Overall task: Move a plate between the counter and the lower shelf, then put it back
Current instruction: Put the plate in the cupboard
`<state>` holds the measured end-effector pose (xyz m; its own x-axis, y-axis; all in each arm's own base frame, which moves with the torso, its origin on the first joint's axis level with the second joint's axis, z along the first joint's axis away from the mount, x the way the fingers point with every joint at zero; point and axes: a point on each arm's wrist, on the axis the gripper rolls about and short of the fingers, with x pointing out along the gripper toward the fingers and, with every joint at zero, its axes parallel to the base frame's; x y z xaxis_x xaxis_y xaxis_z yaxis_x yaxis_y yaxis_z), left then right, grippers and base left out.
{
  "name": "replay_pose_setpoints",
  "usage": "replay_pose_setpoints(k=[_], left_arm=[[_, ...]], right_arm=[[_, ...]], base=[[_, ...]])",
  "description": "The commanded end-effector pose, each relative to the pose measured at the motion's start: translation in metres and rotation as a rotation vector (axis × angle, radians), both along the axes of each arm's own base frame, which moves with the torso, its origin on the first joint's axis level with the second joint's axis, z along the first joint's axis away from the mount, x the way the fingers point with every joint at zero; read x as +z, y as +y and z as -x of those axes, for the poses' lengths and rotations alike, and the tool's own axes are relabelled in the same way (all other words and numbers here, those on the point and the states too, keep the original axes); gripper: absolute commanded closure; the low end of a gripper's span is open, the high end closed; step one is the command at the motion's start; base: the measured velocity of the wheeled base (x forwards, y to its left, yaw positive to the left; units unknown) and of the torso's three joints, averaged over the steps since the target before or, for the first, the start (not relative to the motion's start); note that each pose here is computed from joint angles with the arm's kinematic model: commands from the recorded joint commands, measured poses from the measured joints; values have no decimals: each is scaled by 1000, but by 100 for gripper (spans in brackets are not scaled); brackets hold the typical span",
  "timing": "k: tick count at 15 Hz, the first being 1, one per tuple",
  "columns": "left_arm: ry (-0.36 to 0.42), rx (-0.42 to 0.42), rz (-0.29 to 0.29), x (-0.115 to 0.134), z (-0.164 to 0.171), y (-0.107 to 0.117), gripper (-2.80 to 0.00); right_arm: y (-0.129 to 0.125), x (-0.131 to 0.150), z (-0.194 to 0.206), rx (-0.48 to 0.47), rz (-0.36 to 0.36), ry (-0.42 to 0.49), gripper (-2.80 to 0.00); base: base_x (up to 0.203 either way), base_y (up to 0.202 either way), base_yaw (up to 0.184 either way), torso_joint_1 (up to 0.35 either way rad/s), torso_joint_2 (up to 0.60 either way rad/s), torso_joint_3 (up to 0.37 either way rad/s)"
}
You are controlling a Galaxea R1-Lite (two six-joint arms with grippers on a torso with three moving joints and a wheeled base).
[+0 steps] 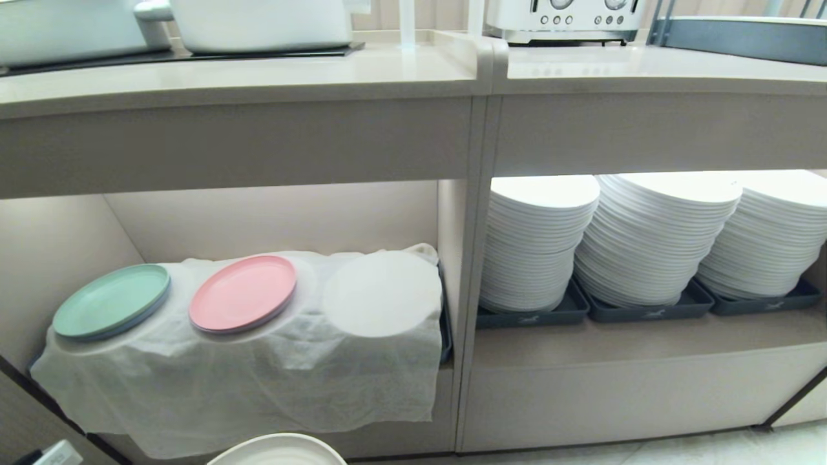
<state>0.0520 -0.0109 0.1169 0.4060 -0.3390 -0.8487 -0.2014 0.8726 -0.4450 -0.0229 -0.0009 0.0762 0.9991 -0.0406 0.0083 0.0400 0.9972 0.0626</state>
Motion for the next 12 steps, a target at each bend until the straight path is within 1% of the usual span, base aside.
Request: replay_pose_setpoints(k=[1,12], left_arm=[[2,2,3,0,1,0,0],[-5,0,1,1,0,0,0]], right_arm=[[0,0,0,-1,-1,2,0],[0,0,0,-1,-1,1,0]], base=[[0,0,0,0,0,0],[0,0,0,0,0,0]])
